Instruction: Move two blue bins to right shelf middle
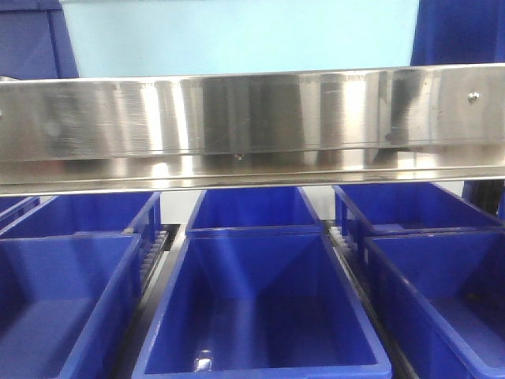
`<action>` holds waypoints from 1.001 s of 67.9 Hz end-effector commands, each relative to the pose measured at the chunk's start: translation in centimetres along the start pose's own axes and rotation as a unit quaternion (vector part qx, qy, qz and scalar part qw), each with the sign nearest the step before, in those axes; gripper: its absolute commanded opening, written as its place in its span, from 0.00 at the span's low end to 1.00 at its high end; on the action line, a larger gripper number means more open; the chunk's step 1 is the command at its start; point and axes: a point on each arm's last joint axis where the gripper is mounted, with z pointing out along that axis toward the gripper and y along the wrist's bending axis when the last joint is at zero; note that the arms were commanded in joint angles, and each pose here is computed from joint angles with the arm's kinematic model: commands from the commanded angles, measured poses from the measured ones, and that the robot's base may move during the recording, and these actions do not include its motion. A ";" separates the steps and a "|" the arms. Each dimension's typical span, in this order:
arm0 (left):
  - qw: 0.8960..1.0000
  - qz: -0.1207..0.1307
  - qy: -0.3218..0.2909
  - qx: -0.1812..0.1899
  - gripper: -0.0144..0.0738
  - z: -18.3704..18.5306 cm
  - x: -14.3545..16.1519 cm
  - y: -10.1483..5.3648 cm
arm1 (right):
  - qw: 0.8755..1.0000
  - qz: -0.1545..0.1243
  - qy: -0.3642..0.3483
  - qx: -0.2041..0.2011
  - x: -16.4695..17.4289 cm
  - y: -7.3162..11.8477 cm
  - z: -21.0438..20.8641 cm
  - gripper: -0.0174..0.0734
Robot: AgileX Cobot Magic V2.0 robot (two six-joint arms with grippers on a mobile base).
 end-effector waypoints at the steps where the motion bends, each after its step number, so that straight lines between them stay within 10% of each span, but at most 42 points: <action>1: 0.999 -0.029 -0.011 0.044 0.04 0.0 -0.3 -1.2 | 0.999 0.001 -0.034 -0.016 -0.7 0.2 1.0 0.02; 38: 0.997 -0.034 0.076 0.005 0.05 4.0 1.8 -0.7 | 1.000 0.002 -0.005 -0.012 0.2 0.1 4.4 0.03; 68: 0.996 -0.017 0.082 -0.020 0.33 4.0 1.9 -0.3 | 1.000 0.002 -0.002 -0.012 0.3 0.1 4.5 0.30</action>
